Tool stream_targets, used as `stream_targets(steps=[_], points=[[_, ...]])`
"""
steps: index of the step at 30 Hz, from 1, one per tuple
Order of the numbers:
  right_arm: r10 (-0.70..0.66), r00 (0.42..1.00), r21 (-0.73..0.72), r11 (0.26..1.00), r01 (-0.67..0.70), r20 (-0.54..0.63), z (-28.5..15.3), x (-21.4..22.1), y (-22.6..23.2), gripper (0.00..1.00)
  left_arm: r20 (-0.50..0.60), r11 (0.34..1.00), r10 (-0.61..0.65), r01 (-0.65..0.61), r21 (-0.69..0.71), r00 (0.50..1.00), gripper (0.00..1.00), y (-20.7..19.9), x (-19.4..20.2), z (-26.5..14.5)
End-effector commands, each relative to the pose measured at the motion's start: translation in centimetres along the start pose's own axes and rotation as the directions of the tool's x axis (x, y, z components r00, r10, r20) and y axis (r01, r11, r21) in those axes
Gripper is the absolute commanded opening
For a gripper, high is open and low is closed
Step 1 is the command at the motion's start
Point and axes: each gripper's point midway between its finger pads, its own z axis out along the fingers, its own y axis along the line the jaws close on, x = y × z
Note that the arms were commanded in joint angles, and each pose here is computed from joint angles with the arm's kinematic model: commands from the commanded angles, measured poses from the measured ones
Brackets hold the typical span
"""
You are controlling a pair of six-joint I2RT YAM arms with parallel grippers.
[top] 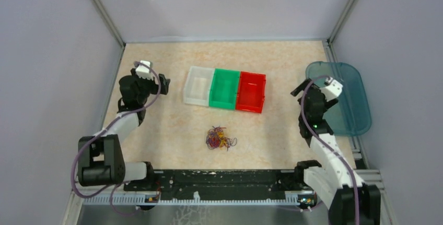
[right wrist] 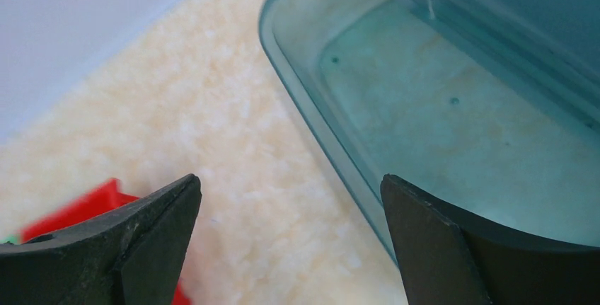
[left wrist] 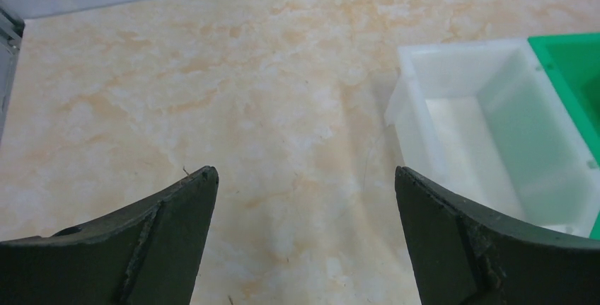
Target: Untangle the cables
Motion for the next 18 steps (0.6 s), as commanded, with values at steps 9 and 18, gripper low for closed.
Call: stream_targets(steps=[9, 18], points=[[0.049, 0.98, -0.483, 0.865, -0.139, -0.194, -9.8, -0.7, 10.1, 0.91, -0.283, 0.978, -0.09, 0.138, 0.155, 0.955, 1.0, -2.6, -4.1, -3.9], [-0.361, 0.839, -0.785, 0.608, -0.12, -0.408, -21.4, 10.5, 16.6, 0.59, -0.401, 0.969, 0.001, 0.099, 0.227, 0.916, 1.0, -3.4, -4.4, -6.2]])
